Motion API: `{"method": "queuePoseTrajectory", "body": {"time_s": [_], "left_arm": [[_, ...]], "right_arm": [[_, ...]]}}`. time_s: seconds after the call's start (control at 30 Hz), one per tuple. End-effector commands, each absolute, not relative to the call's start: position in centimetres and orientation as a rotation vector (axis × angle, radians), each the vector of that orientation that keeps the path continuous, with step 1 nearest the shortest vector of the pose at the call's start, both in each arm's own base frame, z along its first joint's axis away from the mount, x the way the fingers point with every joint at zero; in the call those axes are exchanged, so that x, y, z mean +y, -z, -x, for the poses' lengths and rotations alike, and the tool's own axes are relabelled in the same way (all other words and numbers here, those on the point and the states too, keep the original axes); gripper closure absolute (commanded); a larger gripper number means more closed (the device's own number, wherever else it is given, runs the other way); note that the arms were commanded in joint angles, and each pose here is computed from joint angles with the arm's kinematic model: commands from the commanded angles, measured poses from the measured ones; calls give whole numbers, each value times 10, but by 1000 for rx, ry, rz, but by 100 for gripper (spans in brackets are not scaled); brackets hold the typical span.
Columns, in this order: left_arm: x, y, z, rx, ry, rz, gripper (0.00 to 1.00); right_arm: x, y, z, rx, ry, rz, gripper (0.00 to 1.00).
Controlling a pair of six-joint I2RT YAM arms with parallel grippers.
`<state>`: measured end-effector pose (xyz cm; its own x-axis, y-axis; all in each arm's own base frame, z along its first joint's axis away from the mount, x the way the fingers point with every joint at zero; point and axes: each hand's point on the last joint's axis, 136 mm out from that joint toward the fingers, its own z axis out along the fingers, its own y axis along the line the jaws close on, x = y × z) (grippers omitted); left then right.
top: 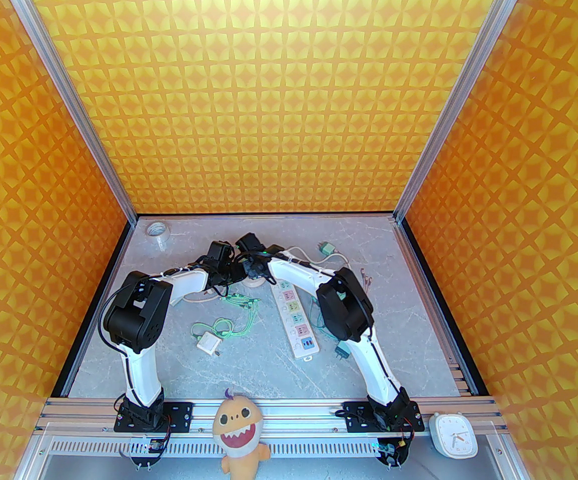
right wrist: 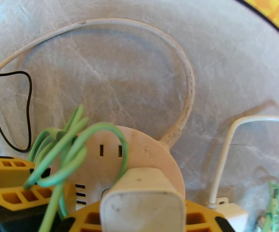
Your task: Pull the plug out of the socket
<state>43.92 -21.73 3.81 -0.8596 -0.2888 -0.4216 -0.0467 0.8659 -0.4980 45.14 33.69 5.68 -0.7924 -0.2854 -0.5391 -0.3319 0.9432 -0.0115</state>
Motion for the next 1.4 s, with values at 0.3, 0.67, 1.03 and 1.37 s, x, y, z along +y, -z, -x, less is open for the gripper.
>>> {"method": "queuePoseTrajectory", "body": {"time_s": [0.3,0.67,1.03,1.37], "left_arm": [[-210,34,-389,2790,530,221,66],[-223,41,-383,2824,530,171,66],[-221,45,-382,2840,501,176,68],[-221,44,-383,2839,501,172,68]], "right_arm": [[378,-71,-418,2554,-346,566,86],[384,-51,-407,2515,33,772,86],[386,-67,-411,2536,-227,652,85],[382,-92,-421,2537,-565,491,84]]}}
